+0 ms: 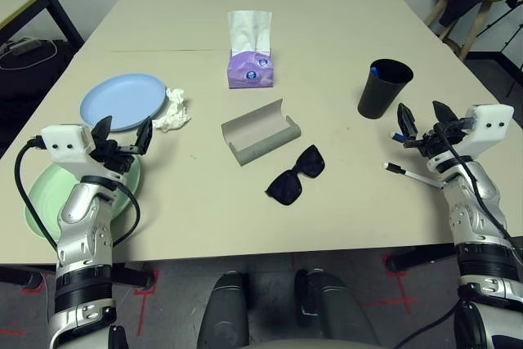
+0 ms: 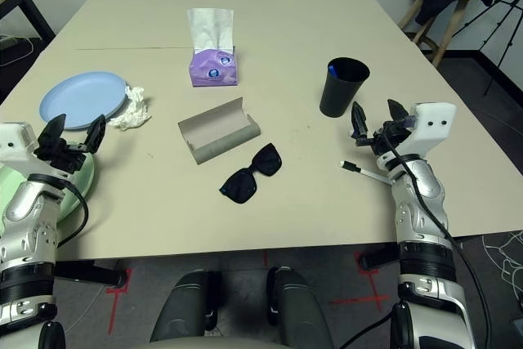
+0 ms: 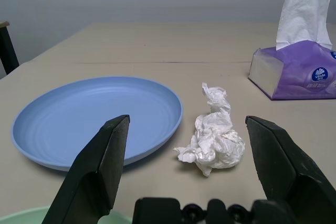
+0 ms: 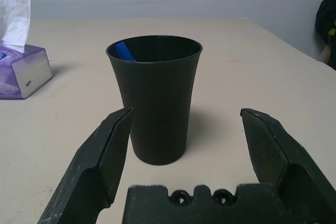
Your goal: Organize and tidy the items on the table.
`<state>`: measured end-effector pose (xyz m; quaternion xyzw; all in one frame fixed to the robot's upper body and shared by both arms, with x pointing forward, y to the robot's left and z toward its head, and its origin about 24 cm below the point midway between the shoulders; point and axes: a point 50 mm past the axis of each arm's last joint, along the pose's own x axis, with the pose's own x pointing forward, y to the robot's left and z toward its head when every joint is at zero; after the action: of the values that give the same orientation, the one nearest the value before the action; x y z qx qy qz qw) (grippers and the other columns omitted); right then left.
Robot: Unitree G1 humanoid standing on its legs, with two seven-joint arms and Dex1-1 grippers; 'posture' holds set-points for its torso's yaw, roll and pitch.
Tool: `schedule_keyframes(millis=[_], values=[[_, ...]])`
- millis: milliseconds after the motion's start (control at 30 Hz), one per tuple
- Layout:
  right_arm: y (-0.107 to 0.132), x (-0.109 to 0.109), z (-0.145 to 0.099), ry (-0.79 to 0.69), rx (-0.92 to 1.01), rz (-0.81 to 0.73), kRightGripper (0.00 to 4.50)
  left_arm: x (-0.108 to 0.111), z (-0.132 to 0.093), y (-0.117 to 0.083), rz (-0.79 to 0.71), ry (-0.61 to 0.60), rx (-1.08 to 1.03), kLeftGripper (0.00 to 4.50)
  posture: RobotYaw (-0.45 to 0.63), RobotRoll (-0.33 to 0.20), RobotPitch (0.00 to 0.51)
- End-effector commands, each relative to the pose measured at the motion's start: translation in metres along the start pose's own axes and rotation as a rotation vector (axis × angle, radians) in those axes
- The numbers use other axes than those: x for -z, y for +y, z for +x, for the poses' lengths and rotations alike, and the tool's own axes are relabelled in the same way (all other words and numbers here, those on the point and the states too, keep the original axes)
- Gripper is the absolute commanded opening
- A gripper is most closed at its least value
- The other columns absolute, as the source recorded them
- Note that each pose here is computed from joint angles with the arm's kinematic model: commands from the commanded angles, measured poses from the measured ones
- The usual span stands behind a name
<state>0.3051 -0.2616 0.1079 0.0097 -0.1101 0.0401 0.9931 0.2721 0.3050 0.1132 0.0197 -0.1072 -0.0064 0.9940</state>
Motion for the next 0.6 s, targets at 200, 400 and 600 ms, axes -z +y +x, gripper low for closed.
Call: schedule_keyframes(millis=[200, 400, 600], values=[[0.003, 0.0, 0.002, -0.006, -0.006, 0.004, 4.48, 0.007, -0.002, -0.002, -0.004, 0.021, -0.003, 4.5, 0.09, 0.0, 0.088], [0.011, -0.003, 0.002, -0.046, -0.09, 0.048, 4.48, 0.004, 0.0, -0.002, -0.005, 0.005, -0.002, 4.5, 0.09, 0.0, 0.093], [0.026, -0.01, -0.002, -0.011, -0.452, 0.018, 4.48, 0.002, 0.002, -0.003, 0.006, 0.01, 0.024, 4.5, 0.09, 0.0, 0.101]])
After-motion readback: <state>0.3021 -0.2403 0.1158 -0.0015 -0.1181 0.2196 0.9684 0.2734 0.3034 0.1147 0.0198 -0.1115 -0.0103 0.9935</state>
